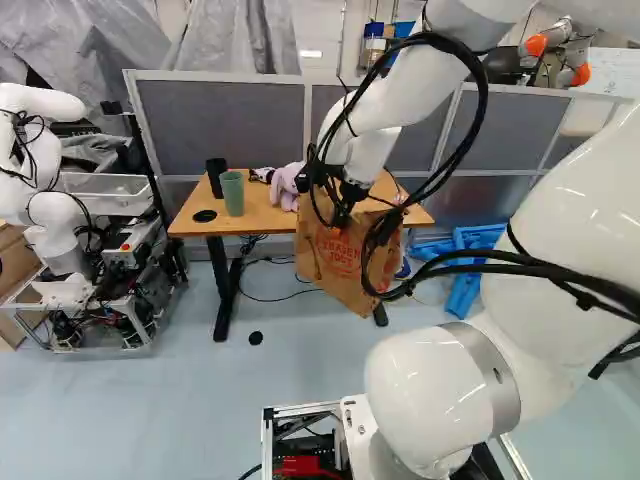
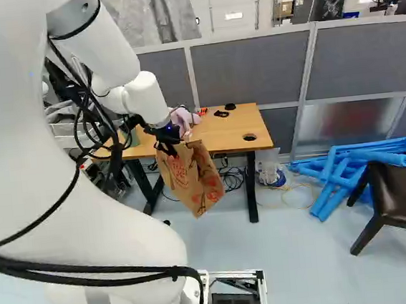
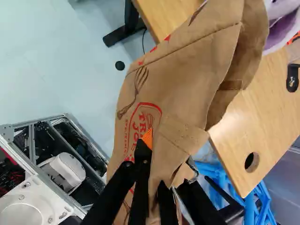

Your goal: Pick up the bag on the ground and place it on the table

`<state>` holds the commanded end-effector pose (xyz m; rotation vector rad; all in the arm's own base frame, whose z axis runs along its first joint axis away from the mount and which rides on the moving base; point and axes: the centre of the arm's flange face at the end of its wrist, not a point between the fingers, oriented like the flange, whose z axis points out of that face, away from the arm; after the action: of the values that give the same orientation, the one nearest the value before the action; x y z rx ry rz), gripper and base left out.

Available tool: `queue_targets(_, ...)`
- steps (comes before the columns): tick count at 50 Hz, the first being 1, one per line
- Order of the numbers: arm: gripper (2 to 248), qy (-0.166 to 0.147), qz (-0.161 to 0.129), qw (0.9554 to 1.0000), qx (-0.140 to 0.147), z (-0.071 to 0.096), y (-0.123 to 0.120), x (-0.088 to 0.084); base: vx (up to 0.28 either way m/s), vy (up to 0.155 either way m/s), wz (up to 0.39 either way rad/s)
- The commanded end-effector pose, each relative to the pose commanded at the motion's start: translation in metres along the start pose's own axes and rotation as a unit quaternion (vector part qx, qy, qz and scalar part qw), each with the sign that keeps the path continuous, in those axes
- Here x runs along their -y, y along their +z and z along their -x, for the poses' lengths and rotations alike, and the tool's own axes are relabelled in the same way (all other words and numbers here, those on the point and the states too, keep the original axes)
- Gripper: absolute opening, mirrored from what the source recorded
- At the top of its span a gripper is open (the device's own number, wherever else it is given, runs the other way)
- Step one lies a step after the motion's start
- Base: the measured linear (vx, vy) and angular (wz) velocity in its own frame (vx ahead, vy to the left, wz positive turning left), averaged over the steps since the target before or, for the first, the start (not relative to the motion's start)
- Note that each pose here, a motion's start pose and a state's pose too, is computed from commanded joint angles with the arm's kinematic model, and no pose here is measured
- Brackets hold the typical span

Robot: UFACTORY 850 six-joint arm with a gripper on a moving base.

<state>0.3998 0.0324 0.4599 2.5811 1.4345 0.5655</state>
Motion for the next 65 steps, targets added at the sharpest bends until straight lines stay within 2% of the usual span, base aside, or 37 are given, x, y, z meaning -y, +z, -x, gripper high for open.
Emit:
queue_targets(35, 21, 0.007, -0.001, 1.0, 0.0, -0.019, -0.03, -0.037, 0.0, 0.0, 0.0)
queue_targets(65, 21, 0.006, 0.034, 0.9991, -0.026, -0.021, -0.071, -0.037, 0.0, 0.0, 0.0)
